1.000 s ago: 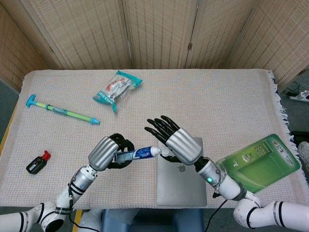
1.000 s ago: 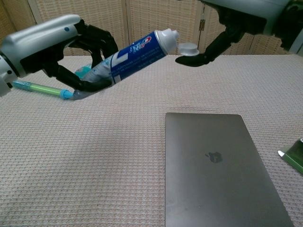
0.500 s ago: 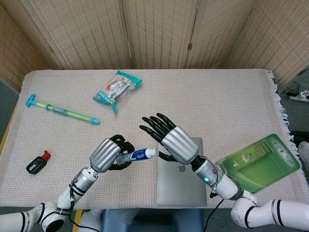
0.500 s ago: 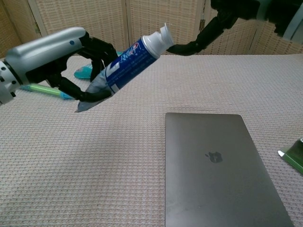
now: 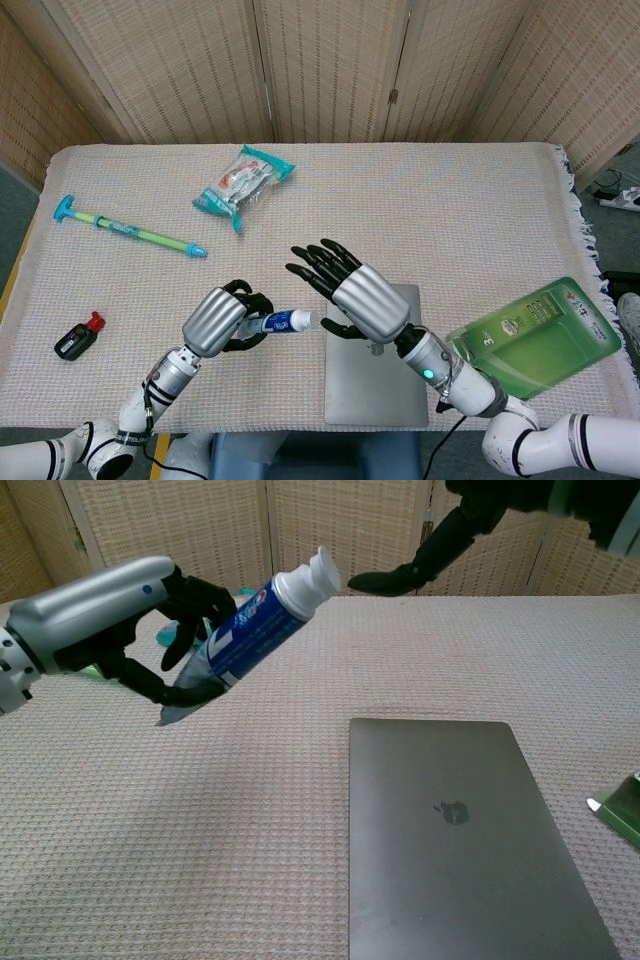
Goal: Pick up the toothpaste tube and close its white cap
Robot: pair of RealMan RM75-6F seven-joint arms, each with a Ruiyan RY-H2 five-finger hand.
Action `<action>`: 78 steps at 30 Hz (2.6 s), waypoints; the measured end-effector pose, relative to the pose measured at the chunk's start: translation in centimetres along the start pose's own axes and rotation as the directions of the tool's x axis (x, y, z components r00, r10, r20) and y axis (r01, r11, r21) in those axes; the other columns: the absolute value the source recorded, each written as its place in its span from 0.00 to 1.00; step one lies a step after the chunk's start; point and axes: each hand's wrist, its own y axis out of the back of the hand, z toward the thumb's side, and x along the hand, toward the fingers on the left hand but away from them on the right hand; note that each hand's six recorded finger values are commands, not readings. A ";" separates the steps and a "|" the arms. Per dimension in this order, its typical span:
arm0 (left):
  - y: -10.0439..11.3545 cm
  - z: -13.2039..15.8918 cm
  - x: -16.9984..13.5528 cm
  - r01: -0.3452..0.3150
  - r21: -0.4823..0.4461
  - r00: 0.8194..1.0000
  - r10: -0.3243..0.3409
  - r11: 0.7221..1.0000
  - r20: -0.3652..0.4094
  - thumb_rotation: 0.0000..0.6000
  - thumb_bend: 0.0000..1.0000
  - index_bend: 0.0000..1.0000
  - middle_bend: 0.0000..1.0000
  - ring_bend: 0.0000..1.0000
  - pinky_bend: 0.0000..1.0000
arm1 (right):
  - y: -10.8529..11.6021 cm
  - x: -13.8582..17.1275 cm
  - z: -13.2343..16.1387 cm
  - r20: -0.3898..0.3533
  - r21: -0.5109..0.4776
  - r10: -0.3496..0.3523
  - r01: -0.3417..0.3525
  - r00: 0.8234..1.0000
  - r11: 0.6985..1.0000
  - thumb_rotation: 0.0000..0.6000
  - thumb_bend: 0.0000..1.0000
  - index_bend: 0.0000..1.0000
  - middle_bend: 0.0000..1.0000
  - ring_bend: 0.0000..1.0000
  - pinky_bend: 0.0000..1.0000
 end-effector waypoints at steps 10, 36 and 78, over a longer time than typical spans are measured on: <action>0.1 -1.4 -0.3 -0.008 -0.006 0.999 0.008 1.000 -0.036 1.00 0.78 0.83 0.91 0.79 0.44 | -0.9 1.0 -0.4 -0.002 -0.065 0.119 -0.119 0.993 0.991 1.00 0.34 0.00 0.00 0.00 0.00; 0.9 0.0 0.4 -0.007 -0.031 0.999 0.006 0.999 -0.038 1.00 0.79 0.83 0.92 0.80 0.44 | -2.7 -2.3 2.8 -0.092 -0.170 0.066 -0.081 0.994 0.982 0.77 0.34 0.00 0.00 0.00 0.00; 0.8 -0.4 0.7 -0.001 0.041 0.997 0.004 0.999 -0.082 1.00 0.79 0.84 0.92 0.80 0.43 | -5.1 -4.7 3.8 -0.112 -0.253 0.107 -0.133 0.988 0.958 0.58 0.34 0.00 0.00 0.00 0.00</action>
